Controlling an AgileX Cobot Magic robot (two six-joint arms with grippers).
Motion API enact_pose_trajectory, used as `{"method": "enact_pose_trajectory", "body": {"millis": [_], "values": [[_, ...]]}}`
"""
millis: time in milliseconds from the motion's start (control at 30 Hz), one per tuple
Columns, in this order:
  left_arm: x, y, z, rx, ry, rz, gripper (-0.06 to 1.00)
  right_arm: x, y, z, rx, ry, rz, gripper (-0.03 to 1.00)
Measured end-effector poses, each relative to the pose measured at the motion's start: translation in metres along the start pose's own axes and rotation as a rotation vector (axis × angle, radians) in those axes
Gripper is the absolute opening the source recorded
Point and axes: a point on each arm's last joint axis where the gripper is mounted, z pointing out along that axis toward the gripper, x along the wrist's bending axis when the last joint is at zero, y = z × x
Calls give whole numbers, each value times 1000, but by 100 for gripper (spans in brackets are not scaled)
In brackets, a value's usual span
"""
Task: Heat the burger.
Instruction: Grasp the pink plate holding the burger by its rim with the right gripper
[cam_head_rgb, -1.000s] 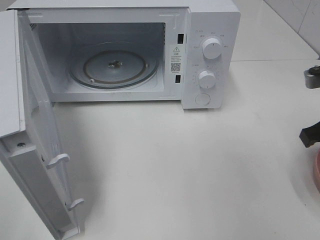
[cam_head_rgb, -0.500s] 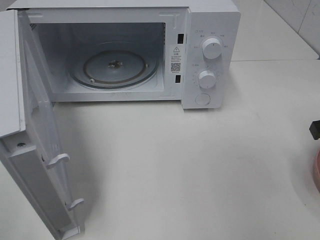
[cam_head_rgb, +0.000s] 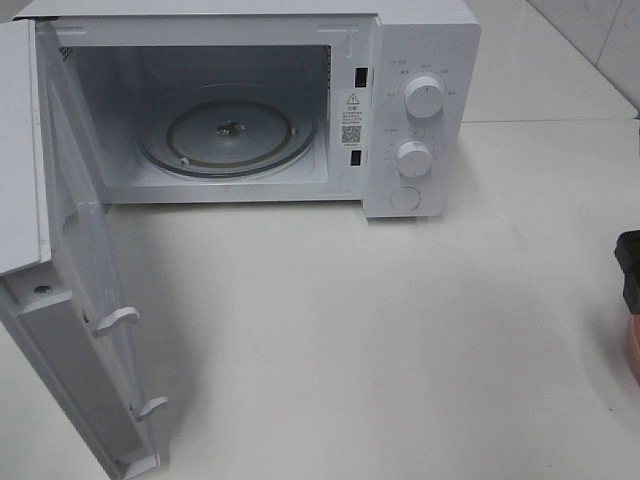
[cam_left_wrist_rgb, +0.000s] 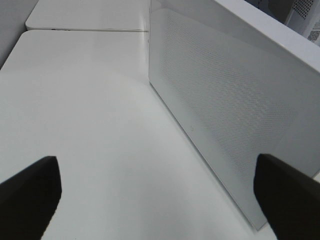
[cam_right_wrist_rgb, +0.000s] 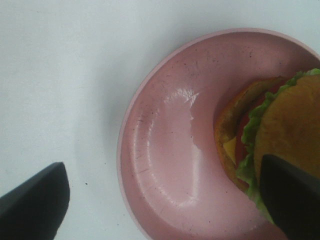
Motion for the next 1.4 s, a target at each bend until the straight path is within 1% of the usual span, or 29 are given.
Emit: {"method": "enact_pose_trajectory", "body": {"millis": [67, 167, 233, 433, 500, 600, 667, 767, 833, 1000, 1367, 1400], "values": [[0, 0, 0, 0, 0, 0, 99, 4, -1, 16, 49, 2, -18, 97], [0, 0, 0, 0, 0, 0, 99, 6, -2, 21, 58, 5, -24, 97], [0, 0, 0, 0, 0, 0, 99, 10, -1, 37, 85, 13, -40, 95], [0, 0, 0, 0, 0, 0, 99, 15, 2, 53, 116, 18, -59, 93], [0, 0, 0, 0, 0, 0, 99, 17, 2, 62, 140, 21, -66, 91], [0, 0, 0, 0, 0, 0, 99, 18, 2, 64, 145, 21, -68, 90], [0, 0, 0, 0, 0, 0, 99, 20, 1, 73, 174, 23, -76, 86], [0, 0, 0, 0, 0, 0, 99, 21, 1, 74, 181, 23, -78, 85], [0, 0, 0, 0, 0, 0, 99, 21, 0, 81, 201, 25, -78, 80], [0, 0, 0, 0, 0, 0, 99, 18, 0, 88, 207, 28, -65, 77], [0, 0, 0, 0, 0, 0, 99, 19, 0, 92, 225, 30, -62, 76], [0, 0, 0, 0, 0, 0, 99, 19, 0, 92, 229, 30, -50, 74]]}}
